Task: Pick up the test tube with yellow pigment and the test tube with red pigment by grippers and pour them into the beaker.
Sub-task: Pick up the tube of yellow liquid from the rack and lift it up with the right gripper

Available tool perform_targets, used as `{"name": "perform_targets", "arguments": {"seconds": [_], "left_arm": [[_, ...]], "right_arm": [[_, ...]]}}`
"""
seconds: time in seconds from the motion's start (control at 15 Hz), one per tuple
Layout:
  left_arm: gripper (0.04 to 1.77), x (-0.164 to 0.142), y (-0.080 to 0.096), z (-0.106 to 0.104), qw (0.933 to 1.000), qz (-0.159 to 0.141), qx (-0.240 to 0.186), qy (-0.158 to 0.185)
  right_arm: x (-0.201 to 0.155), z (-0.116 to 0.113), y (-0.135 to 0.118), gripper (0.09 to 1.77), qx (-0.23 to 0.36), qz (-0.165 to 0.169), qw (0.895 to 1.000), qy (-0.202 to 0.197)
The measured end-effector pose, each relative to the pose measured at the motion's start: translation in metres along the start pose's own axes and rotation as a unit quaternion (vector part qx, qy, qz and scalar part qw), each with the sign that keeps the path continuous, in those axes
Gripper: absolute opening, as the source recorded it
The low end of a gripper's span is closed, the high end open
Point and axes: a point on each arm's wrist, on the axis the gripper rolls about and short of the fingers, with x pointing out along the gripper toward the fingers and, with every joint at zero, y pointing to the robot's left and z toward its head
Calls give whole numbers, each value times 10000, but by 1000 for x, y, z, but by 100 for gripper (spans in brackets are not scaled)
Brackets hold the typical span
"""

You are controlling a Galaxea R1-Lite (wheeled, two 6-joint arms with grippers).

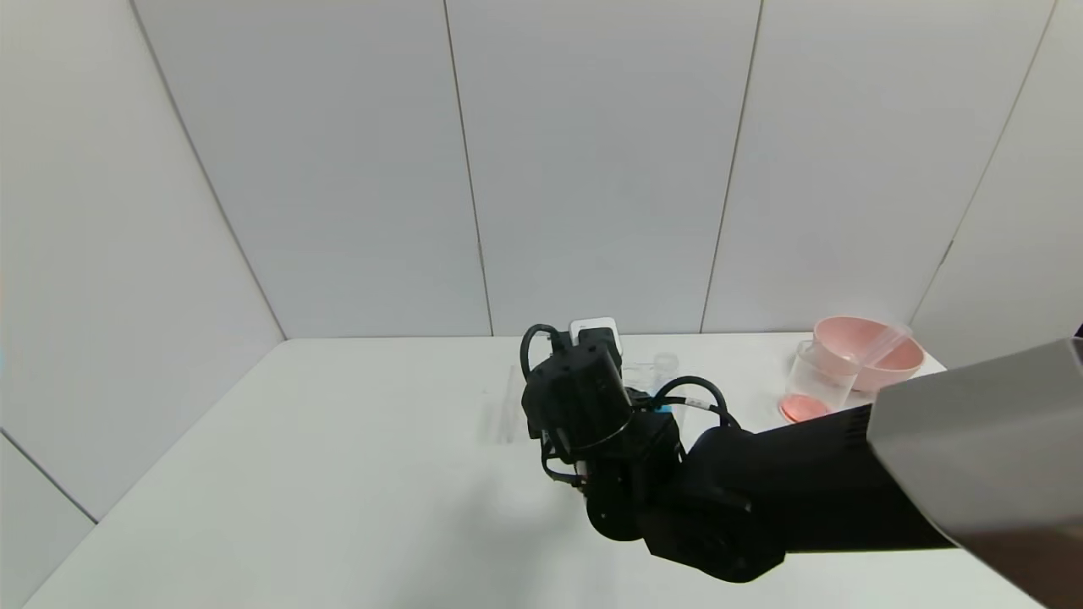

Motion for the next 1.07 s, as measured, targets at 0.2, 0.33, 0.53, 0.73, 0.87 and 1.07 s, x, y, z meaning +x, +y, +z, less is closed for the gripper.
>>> {"name": "perform_targets", "arguments": {"seconds": [0.2, 0.33, 0.53, 0.73, 0.87, 1.07], "left_arm": [[172, 0, 0, 0, 10000, 2, 0, 0], [172, 0, 0, 0, 10000, 2, 0, 0], [172, 0, 0, 0, 10000, 2, 0, 0], [172, 0, 0, 0, 10000, 2, 0, 0], [172, 0, 0, 0, 10000, 0, 0, -2], [172, 0, 0, 0, 10000, 2, 0, 0]], "right_arm": [[23, -1, -7, 170, 0, 102, 9999, 108], [32, 1, -11, 170, 54, 50, 9999, 88], [44, 5, -15, 170, 131, -49, 9999, 38], [54, 4, -15, 170, 134, -93, 9999, 1], [59, 3, -15, 170, 138, -82, 9999, 8], [63, 2, -17, 171, 148, -53, 9999, 31]]}}
